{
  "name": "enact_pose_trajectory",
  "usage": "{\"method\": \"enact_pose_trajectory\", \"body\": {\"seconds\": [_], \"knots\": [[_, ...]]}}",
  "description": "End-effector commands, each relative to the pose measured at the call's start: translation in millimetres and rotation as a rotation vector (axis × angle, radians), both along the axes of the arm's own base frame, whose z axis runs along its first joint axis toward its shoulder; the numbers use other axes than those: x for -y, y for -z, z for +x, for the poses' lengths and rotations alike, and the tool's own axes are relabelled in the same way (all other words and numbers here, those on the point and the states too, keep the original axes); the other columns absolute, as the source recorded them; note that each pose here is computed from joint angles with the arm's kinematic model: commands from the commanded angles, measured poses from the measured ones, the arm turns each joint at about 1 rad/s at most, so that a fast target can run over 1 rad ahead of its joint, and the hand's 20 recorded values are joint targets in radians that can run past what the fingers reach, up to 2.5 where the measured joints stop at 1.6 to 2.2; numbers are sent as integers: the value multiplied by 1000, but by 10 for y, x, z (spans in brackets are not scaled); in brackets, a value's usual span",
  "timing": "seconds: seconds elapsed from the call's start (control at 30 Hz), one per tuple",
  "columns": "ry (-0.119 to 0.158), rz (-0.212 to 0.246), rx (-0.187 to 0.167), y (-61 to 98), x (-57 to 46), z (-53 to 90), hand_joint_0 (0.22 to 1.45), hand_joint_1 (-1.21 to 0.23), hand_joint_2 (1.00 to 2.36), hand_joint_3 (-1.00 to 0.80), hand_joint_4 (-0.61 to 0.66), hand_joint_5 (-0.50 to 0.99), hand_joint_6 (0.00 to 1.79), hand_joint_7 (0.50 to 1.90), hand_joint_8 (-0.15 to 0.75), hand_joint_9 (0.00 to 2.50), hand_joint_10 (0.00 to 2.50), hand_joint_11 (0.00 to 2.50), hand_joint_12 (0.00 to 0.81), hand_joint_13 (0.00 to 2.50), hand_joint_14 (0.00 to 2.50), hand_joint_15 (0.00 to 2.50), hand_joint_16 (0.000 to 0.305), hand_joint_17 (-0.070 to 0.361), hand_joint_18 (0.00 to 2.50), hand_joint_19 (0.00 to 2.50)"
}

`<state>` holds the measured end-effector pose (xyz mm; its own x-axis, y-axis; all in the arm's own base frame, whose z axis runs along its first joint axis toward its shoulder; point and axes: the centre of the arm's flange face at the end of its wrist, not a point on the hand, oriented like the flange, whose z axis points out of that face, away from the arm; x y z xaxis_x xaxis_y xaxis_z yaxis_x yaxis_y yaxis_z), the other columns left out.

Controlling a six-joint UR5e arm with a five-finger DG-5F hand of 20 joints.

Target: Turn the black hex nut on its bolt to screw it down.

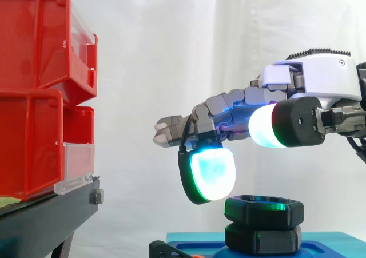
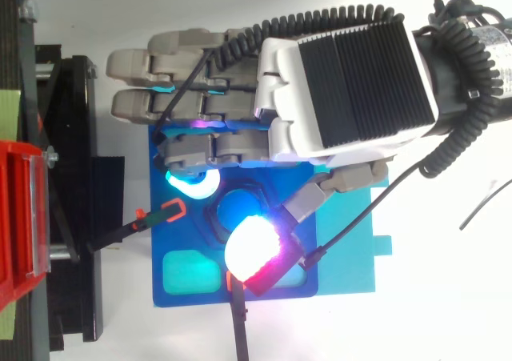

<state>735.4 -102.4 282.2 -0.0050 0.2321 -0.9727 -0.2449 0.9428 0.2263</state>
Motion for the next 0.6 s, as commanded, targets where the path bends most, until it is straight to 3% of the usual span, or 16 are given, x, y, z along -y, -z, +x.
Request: {"method": "enact_pose_trajectory", "body": {"seconds": [0.0,0.17,0.3,0.53,0.57], "knots": [[-5,0,19,-26,-3,17,484,-264,1000,-500,267,-120,500,1388,274,232,0,0,354,48,0,0,50,112,123,135],[-18,1,60,-70,-124,72,485,-266,1000,-500,274,-131,502,1261,273,230,0,0,353,47,0,0,50,112,118,130],[-24,3,89,-102,-211,109,485,-267,1000,-500,271,-133,502,1235,273,231,0,0,353,48,0,0,50,112,118,134],[-24,5,83,-80,-380,131,486,-271,1000,-500,268,-136,503,1191,273,232,0,0,352,49,0,0,50,112,119,131],[-25,4,80,-77,-452,137,486,-271,1000,-500,271,-136,503,1188,272,232,0,0,352,49,0,0,50,112,116,134]]}}
